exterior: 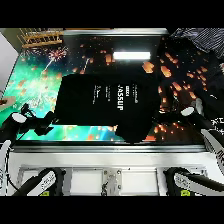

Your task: Fold the clothes and pants, and hang the long-sleeved shirts on hangers.

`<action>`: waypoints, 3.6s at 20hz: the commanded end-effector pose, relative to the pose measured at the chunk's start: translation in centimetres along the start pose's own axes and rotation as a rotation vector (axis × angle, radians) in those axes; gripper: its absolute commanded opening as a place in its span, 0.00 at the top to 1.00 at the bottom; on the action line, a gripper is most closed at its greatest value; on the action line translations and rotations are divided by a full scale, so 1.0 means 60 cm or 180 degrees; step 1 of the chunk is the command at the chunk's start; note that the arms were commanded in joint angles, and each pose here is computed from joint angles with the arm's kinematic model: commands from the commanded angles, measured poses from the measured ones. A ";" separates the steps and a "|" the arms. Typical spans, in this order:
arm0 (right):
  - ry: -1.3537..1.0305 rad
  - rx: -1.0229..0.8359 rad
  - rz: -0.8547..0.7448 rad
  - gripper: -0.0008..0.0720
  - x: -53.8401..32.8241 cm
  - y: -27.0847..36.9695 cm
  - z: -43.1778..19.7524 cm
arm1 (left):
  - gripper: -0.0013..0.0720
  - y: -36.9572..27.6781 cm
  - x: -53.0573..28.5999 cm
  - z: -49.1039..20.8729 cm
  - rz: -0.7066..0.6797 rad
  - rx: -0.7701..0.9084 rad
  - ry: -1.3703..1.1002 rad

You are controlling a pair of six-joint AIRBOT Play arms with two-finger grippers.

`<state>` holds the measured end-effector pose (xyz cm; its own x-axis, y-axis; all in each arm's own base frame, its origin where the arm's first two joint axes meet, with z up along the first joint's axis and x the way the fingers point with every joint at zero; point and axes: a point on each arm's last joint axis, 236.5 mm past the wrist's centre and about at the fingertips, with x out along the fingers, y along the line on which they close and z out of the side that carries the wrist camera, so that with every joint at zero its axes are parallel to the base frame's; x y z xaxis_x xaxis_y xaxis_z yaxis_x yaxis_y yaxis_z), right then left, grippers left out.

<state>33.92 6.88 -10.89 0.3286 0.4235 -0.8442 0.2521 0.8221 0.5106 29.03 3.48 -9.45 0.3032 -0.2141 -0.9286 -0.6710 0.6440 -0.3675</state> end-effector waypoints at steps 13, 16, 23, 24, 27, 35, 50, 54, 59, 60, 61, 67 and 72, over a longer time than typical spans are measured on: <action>-0.0016 -0.0001 0.0000 0.97 0.000 0.001 0.002 | 0.97 -0.083 0.076 0.037 -0.0240 -0.0071 -0.0074; -0.0119 -0.0076 0.0025 0.97 -0.017 0.012 0.023 | 0.97 -0.125 0.031 0.079 -0.0423 0.0036 -0.0311; -0.1751 -0.1466 0.0250 0.97 -0.394 0.261 0.240 | 0.97 -0.336 -0.454 0.167 -0.1520 0.1068 -0.2137; -0.2112 -0.1649 0.0314 0.97 -0.477 0.308 0.246 | 0.97 -0.357 -0.550 0.146 -0.1702 0.1235 -0.2502; -0.3167 -0.2085 0.0506 0.97 -0.713 0.419 0.203 | 0.97 -0.376 -0.787 0.044 -0.2180 0.1571 -0.3435; -0.4462 -0.2536 0.0448 0.97 -0.964 0.462 0.003 | 0.97 -0.317 -1.030 -0.196 -0.2779 0.1980 -0.4539; -0.0631 -0.1245 -0.0274 0.97 -0.360 0.208 0.213 | 0.97 -0.384 -0.305 0.138 -0.1095 0.1667 -0.0667; -0.0084 -0.0960 -0.0365 0.97 -0.160 0.127 0.259 | 0.97 -0.384 -0.069 0.165 -0.0859 0.1449 -0.0098; -0.0591 -0.0881 -0.0404 0.97 -0.084 0.101 0.352 | 0.97 -0.401 0.023 0.210 -0.0869 0.1321 -0.0357; -0.0679 -0.0889 -0.0399 0.97 -0.088 0.104 0.361 | 0.97 -0.406 0.020 0.219 -0.0890 0.1310 -0.0438; -0.0744 -0.0902 -0.0410 0.97 -0.096 0.105 0.368 | 0.97 -0.405 0.014 0.226 -0.0895 0.1306 -0.0493; -0.0662 -0.1069 -0.0768 0.97 -0.139 0.064 0.319 | 0.97 -0.322 -0.024 0.201 -0.0415 0.1604 -0.0610; -0.0223 -0.0907 -0.0875 0.97 -0.092 -0.003 0.201 | 0.97 -0.223 0.035 0.121 -0.0186 0.1468 -0.0311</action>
<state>46.32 -0.23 -1.71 0.4090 0.1628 -0.8979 0.0662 0.9761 0.2071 46.56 -0.47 -3.38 0.4522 -0.2251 -0.8630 -0.2624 0.8912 -0.3699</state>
